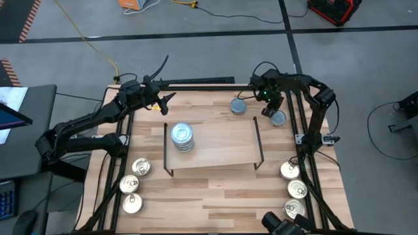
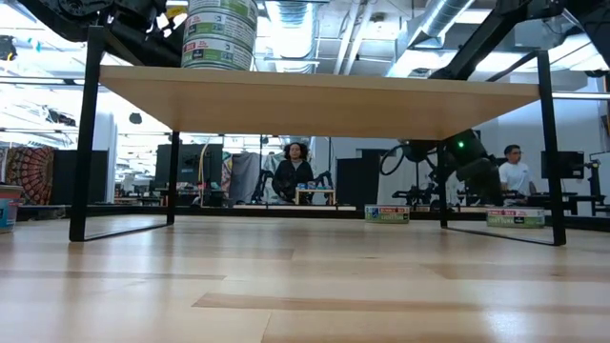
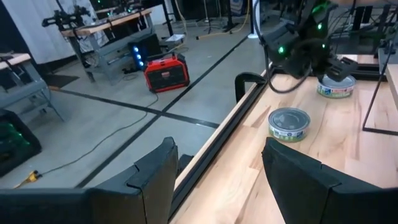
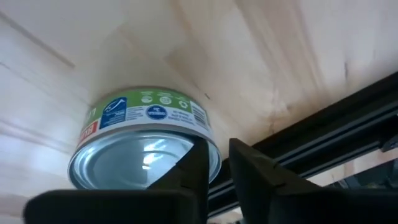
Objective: Stack canned seafood by type on shelf
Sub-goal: Stack the green tuna can on top of the green tuna can on the shelf
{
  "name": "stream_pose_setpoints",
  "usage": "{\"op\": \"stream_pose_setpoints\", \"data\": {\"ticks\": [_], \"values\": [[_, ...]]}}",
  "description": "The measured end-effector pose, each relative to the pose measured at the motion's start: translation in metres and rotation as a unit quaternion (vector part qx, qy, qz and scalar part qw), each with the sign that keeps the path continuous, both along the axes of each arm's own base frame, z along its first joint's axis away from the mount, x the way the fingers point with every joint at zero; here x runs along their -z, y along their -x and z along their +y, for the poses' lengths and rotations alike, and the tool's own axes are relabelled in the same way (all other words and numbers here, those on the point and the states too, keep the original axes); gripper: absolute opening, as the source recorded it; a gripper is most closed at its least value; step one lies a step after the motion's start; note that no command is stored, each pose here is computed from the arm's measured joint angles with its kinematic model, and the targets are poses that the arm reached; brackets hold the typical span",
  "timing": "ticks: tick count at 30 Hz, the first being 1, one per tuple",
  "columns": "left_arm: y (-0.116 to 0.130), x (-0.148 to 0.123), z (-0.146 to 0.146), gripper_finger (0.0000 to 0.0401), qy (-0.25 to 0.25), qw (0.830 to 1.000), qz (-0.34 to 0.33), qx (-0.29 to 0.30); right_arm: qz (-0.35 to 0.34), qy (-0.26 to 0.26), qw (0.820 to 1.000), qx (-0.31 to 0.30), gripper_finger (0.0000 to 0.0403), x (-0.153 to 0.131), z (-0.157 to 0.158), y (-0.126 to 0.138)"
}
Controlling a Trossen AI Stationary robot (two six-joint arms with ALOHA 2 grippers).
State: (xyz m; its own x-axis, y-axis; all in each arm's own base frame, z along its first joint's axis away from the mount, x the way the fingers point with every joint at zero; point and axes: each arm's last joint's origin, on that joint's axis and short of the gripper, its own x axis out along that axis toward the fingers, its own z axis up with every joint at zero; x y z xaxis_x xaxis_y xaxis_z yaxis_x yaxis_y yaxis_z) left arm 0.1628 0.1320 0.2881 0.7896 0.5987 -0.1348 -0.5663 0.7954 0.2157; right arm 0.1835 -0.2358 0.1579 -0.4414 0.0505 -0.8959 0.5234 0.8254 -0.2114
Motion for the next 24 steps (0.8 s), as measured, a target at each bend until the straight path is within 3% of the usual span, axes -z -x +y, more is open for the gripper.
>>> {"op": "stream_pose_setpoints", "data": {"ticks": [6,11,19,24], "values": [[0.000,-0.002,0.000,0.0223,-0.006,1.000,-0.007,0.000,0.019,-0.016,1.000,0.010,0.0048,0.013,-0.005,0.000],[0.000,-0.002,0.000,0.0223,-0.006,1.000,-0.007,0.000,0.002,0.003,0.999,0.035,0.0013,0.015,-0.016,0.001],[0.000,-0.002,0.000,0.0223,-0.006,1.000,-0.006,-0.003,-0.030,0.008,0.999,0.045,0.0035,0.017,-0.024,0.001],[0.000,-0.002,0.000,0.0223,-0.006,1.000,-0.006,-0.008,-0.038,0.019,0.998,0.038,0.0027,0.016,-0.026,0.000]]}}
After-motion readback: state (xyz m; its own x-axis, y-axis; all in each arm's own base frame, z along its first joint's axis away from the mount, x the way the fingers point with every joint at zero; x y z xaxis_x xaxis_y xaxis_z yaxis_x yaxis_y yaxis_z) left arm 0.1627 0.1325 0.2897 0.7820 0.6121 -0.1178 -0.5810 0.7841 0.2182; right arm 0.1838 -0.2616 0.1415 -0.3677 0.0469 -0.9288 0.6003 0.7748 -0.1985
